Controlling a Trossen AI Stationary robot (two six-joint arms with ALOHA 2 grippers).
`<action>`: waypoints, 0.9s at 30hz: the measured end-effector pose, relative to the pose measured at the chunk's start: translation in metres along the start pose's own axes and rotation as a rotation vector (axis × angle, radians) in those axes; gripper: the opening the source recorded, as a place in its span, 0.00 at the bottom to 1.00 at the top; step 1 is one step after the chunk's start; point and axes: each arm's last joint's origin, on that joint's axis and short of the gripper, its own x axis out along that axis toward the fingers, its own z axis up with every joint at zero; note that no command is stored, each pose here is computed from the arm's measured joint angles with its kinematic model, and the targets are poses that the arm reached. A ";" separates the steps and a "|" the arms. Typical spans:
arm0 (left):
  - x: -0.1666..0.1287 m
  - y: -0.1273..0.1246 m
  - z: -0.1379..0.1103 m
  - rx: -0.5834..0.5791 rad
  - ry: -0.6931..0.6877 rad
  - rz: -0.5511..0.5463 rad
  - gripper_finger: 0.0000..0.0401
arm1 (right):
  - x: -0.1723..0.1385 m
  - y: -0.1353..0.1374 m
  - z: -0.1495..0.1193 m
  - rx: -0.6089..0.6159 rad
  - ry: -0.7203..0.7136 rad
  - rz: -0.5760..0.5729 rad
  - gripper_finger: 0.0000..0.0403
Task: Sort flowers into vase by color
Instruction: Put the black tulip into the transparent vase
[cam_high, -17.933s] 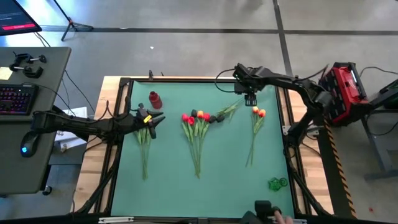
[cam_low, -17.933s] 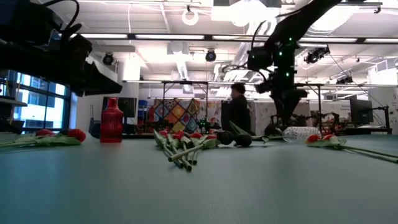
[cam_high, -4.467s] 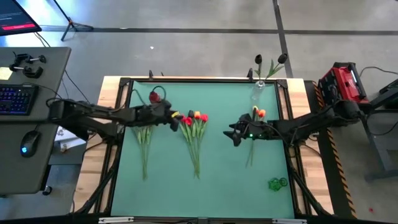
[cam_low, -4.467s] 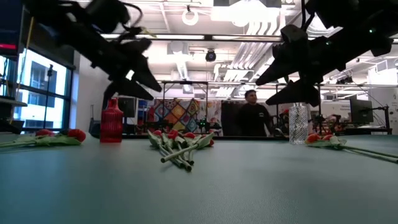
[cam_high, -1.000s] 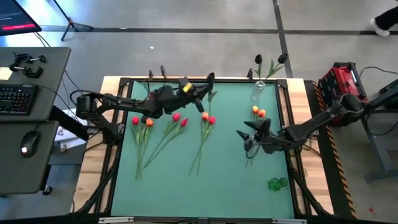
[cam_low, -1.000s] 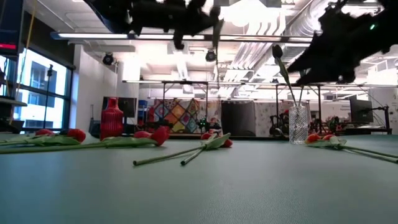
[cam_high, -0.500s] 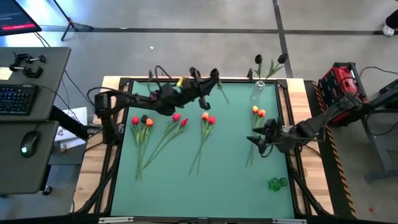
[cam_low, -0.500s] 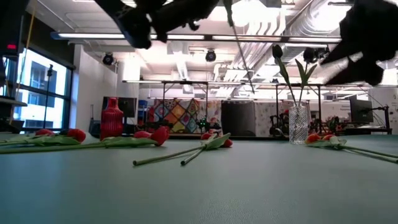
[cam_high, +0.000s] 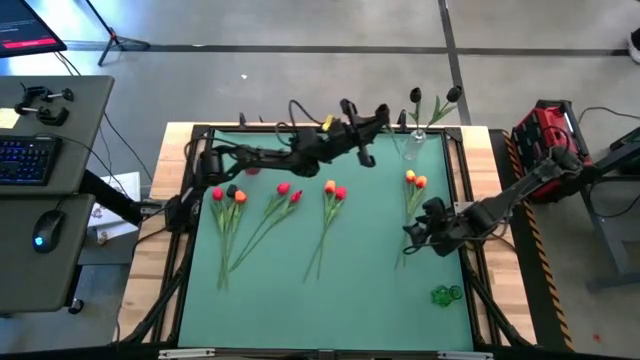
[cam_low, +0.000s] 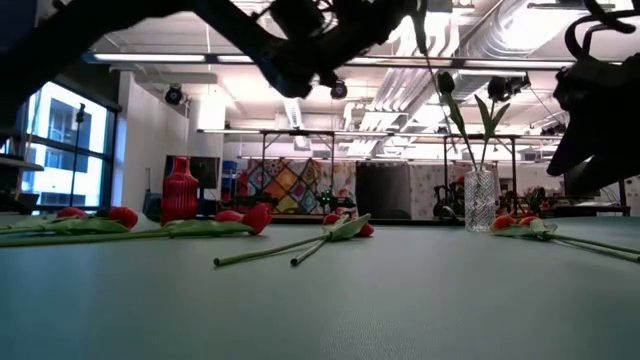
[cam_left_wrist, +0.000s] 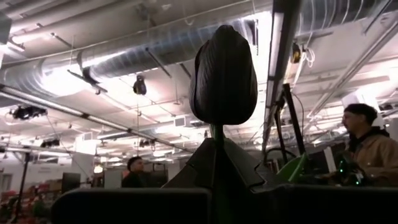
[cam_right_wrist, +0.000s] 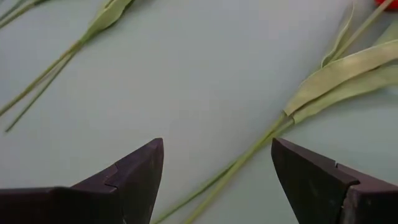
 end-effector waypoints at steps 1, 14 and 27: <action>0.004 0.002 -0.003 0.000 -0.007 -0.006 0.00 | 0.001 0.001 -0.001 0.006 0.000 -0.001 0.71; 0.015 0.004 -0.007 -0.232 0.222 -0.252 0.00 | -0.007 0.010 0.010 -0.093 -0.328 0.001 0.68; 0.011 -0.026 0.001 -0.402 0.294 -0.735 0.00 | -0.085 0.057 0.066 -0.467 -0.571 0.096 0.47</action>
